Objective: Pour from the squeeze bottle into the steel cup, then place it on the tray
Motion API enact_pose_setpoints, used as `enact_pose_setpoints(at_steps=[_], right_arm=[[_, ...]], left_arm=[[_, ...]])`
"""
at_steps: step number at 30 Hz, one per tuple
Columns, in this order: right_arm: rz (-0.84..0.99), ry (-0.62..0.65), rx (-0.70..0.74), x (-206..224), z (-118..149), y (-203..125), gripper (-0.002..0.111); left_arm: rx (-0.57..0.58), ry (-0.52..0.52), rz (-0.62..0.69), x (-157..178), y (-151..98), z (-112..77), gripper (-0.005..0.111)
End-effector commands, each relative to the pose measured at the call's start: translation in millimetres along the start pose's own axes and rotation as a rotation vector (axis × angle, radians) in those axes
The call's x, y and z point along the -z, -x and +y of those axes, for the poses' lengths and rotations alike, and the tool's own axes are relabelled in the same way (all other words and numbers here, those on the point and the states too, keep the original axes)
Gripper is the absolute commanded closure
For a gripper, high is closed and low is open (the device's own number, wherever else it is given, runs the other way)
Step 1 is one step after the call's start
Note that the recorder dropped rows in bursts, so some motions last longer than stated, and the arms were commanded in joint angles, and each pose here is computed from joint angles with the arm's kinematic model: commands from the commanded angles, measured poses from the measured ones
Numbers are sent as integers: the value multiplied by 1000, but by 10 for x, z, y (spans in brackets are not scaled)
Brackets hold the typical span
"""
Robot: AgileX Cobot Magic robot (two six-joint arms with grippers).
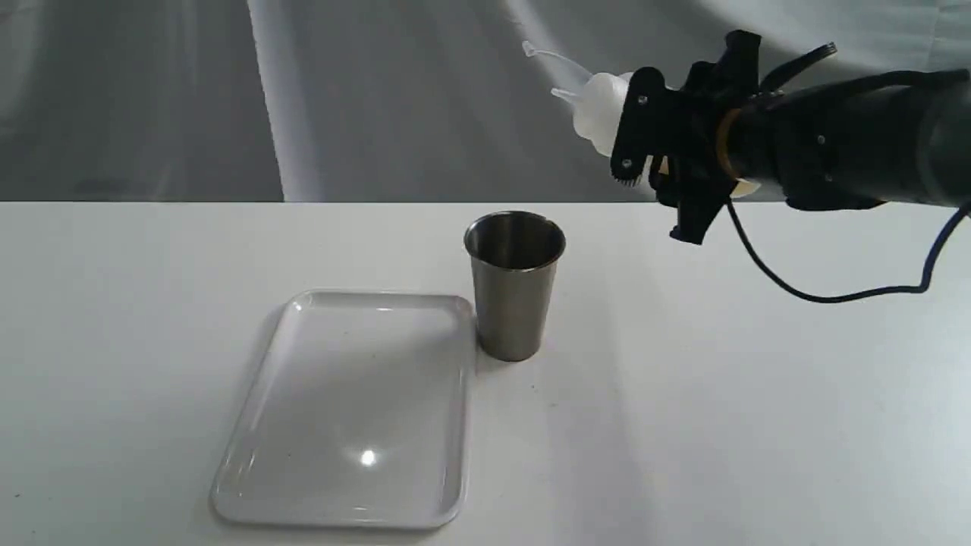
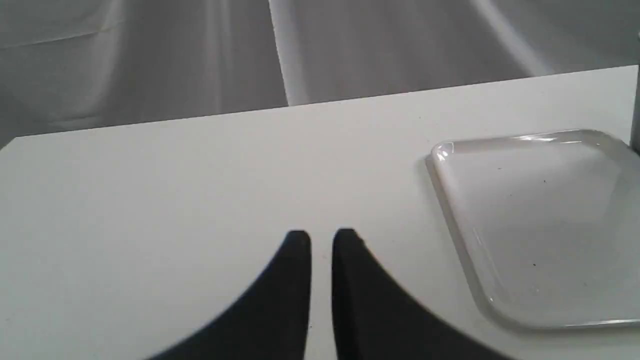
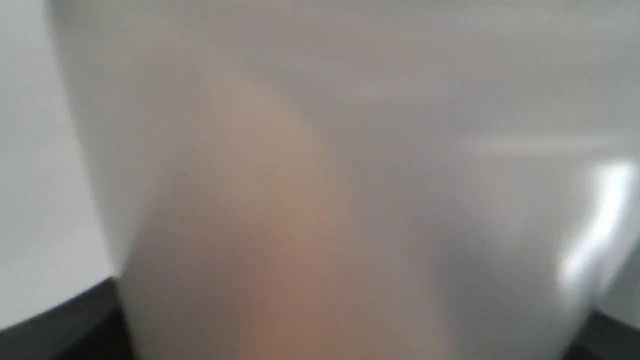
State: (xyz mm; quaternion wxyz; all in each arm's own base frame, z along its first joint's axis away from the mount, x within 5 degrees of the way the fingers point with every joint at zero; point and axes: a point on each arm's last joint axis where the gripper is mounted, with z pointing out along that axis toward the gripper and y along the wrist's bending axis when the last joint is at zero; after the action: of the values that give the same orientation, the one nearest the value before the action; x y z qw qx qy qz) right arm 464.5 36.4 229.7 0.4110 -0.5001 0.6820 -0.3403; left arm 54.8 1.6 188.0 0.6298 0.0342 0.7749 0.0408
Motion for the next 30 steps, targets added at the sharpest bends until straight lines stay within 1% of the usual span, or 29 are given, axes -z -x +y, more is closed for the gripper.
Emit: enact_pose_setpoints(at_steps=[1,4,8,15,19,23,29,30], right_arm=[[6,-13,86,30,-17,35,108],[5,0,158,-5,48,66,108],[32,5,191,-49,117,78,108],[55,19,366,-109,252,166,108],[53,19,397,-105,258,183,108],[54,19,504,-98,265,210,108],[61,18,533,-97,262,207,108],[61,18,561,-97,262,207,108]], left_arm=[[4,4,-7,0,-7,1,98],[4,4,-7,0,-7,1,98],[4,4,-7,0,-7,1,98],[4,4,-7,0,-7,1,98],[4,4,-7,0,-7,1,98],[4,4,-7,0,-7,1,98],[4,4,-7,0,-7,1,98],[4,4,-7,0,-7,1,98]])
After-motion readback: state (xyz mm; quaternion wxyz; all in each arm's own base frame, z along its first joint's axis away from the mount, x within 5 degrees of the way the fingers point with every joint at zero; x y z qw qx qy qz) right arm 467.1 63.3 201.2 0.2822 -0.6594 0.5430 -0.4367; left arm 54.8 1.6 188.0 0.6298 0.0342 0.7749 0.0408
